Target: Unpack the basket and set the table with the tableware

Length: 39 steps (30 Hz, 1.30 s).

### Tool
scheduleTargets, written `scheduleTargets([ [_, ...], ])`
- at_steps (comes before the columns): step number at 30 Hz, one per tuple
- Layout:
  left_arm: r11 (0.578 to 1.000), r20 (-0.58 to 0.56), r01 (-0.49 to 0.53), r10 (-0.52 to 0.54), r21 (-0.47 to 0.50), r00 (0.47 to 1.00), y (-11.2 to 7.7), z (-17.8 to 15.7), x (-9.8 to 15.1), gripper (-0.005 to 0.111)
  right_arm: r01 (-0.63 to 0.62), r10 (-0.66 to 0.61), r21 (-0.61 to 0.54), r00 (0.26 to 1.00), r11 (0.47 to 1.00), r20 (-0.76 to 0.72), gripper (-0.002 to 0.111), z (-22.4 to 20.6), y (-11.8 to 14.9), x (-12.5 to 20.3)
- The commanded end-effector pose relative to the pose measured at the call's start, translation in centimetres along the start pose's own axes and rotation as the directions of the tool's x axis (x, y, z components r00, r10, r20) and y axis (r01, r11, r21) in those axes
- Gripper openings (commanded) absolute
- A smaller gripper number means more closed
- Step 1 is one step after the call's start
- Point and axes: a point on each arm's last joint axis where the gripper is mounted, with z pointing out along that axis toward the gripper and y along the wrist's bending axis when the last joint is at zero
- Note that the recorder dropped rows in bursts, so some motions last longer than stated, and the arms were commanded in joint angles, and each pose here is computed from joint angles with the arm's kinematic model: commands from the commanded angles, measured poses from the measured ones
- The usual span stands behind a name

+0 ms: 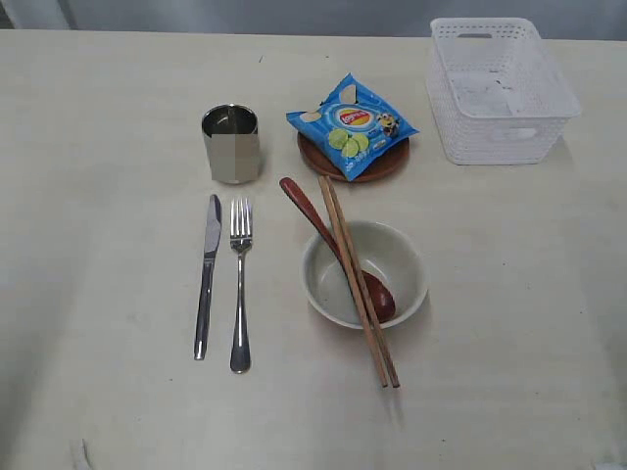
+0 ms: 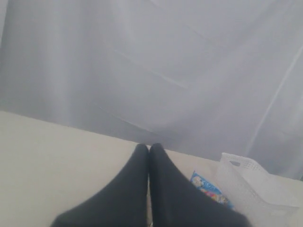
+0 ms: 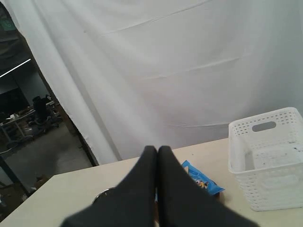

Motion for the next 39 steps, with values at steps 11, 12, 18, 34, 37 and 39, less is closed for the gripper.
scheduleTargets([
  [11, 0.977, -0.143, -0.213, 0.206, -0.035, 0.968, 2.8, 1.7, 6.4, 0.0, -0.001, 0.001, 0.001, 1.0, 1.0, 0.012, 0.0, 0.0, -0.1, 0.0],
  [12, 0.972, -0.158, -0.231, 0.222, -0.04, 0.962, 3.1, 1.7, 6.9, 0.0, -0.001, 0.001, 0.001, 1.0, 1.0, 0.012, 0.0, 0.0, -0.1, 0.0],
  [18, 0.961, -0.252, -0.271, 0.25, -0.054, 0.935, 3.7, 1.6, 8.2, 0.0, 0.001, -0.001, 0.001, 1.0, 1.0, 0.012, 0.0, 0.0, -0.1, 0.0],
  [34, 0.96, -0.261, -0.274, 0.251, -0.055, 0.932, 3.7, 1.6, 8.2, 0.0, 0.001, -0.001, 0.001, 1.0, 1.0, 0.012, 0.0, 0.0, -0.1, 0.0],
  [37, 0.96, -0.261, -0.274, 0.251, -0.055, 0.932, 3.7, 1.6, 8.2, 0.0, 0.001, -0.001, 0.001, 1.0, 1.0, 0.012, 0.0, 0.0, -0.1, 0.0],
  [39, 0.96, -0.261, -0.275, 0.252, -0.055, 0.932, 3.7, 1.6, 8.2, 0.0, 0.001, -0.001, 0.001, 1.0, 1.0, 0.012, 0.0, 0.0, -0.1, 0.0],
])
